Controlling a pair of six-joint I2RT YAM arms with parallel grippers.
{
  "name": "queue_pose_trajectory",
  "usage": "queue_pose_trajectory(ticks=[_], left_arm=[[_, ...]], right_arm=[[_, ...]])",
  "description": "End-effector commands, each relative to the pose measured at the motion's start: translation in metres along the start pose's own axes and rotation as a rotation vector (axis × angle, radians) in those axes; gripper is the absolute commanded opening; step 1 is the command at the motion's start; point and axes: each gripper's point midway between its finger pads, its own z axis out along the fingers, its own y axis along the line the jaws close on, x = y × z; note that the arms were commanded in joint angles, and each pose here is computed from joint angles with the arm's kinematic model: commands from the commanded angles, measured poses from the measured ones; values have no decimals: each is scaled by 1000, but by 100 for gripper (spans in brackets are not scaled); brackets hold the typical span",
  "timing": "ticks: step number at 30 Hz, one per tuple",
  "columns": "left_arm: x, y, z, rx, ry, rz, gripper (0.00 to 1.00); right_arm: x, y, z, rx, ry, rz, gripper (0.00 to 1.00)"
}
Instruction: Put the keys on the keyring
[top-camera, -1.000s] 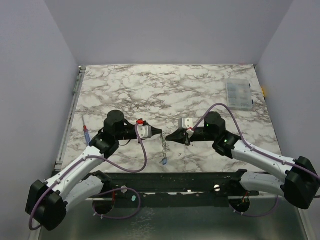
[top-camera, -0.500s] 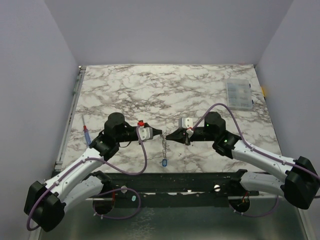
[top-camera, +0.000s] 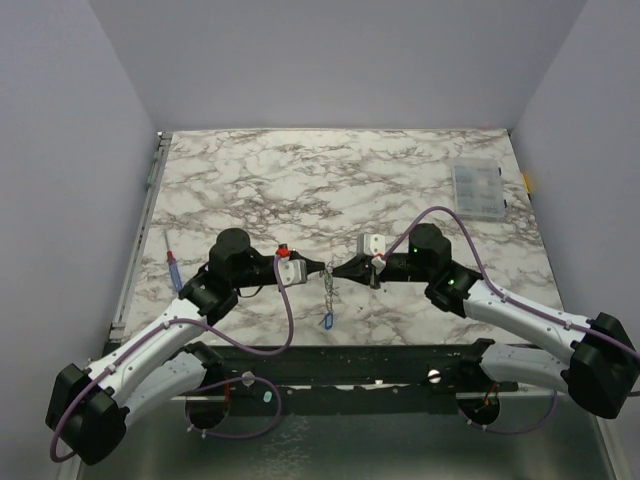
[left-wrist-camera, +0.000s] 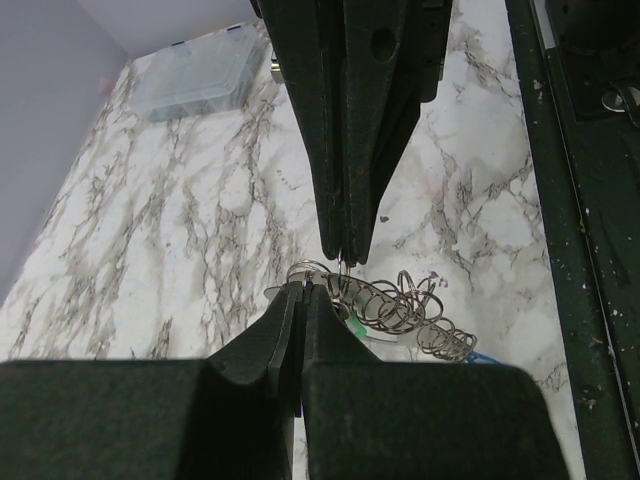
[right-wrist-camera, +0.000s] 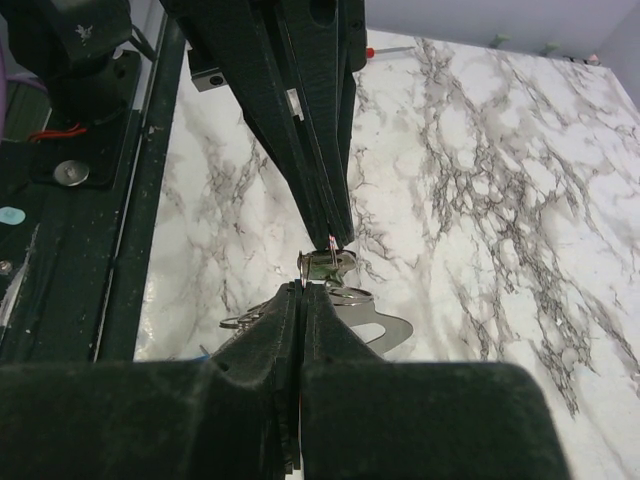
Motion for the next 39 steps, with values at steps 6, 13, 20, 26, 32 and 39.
queue_pose_trajectory(ticks=[6,13,20,26,32,39], left_arm=[[0,-5,0,15,-4,19,0],[-2,-10,0,38,-15,27,0],[-1,-11,1,43,-15,27,0],[-2,-13,1,57,-22,30,0],[-1,-14,2,64,-20,25,0],[-1,-14,3,65,-19,24,0]], right_arm=[[-5,-6,2,20,-4,-24,1],[-5,-8,2,25,-1,-31,1],[-5,-6,3,12,-5,-29,1],[-4,-5,4,5,-5,-27,1],[-5,-5,4,2,-8,-29,1],[-7,-5,4,3,-14,-33,1]])
